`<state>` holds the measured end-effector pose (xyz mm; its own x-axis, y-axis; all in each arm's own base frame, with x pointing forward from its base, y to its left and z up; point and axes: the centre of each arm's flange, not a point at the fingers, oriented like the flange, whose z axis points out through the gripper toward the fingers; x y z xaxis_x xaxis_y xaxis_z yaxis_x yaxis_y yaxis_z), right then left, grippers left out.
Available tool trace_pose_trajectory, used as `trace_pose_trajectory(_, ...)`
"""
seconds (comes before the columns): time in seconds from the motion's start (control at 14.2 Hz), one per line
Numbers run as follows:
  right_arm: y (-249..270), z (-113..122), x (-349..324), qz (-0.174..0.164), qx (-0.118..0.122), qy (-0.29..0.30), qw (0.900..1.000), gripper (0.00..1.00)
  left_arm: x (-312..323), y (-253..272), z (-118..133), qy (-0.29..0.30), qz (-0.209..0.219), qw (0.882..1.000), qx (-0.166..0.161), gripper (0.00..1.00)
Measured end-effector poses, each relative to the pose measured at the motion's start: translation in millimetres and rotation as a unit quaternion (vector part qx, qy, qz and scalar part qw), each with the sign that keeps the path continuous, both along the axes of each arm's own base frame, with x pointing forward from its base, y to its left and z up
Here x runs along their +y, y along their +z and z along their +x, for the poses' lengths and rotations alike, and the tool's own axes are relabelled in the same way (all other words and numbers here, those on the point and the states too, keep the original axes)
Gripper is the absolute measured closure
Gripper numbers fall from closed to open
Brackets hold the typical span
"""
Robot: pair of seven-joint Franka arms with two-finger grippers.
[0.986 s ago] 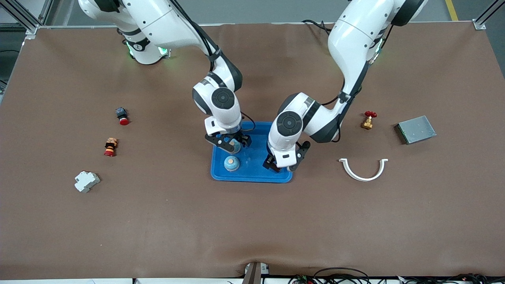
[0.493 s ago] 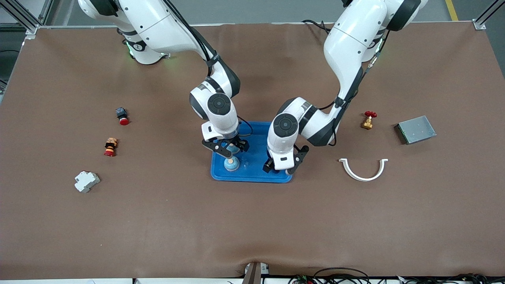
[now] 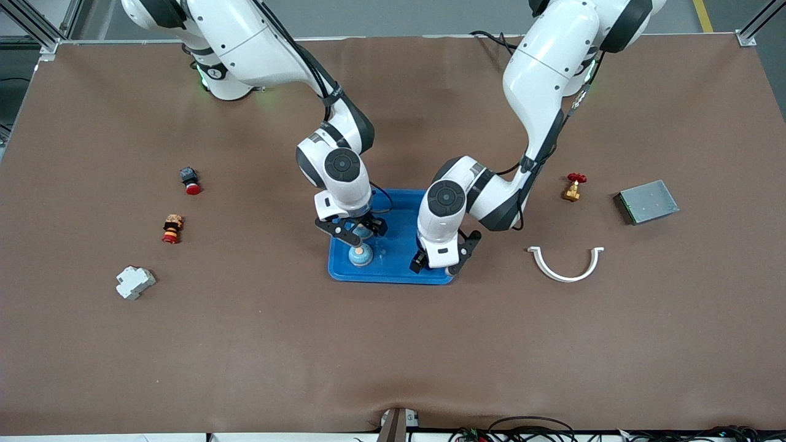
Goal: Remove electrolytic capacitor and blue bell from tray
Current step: 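Close the right gripper on the bell while the left gripper grips the capacitor, then lift the bell with the right gripper while the left gripper lifts the capacitor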
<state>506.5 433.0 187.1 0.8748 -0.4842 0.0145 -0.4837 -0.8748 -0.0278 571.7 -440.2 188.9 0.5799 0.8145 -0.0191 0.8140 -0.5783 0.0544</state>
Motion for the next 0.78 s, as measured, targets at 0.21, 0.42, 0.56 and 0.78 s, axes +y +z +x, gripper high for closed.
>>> trace_pose_trajectory(0.21,4,3,2,0.002,-0.005,0.004,1.0,0.32,1,-3,1,0.0,-0.001,1.0,-0.002,0.0)
trace_pose_trajectory(0.42,5,0,8,0.003,-0.006,0.011,1.0,0.37,1,-6,2,0.0,-0.002,1.0,-0.005,0.0)
trace_pose_trajectory(0.56,6,-3,12,0.004,-0.006,0.015,1.0,0.37,1,-6,3,0.0,-0.002,1.0,-0.005,0.09)
trace_pose_trajectory(0.78,18,-3,18,-0.001,0.001,0.018,1.0,0.37,1,-5,3,0.001,-0.003,1.0,-0.006,0.41)
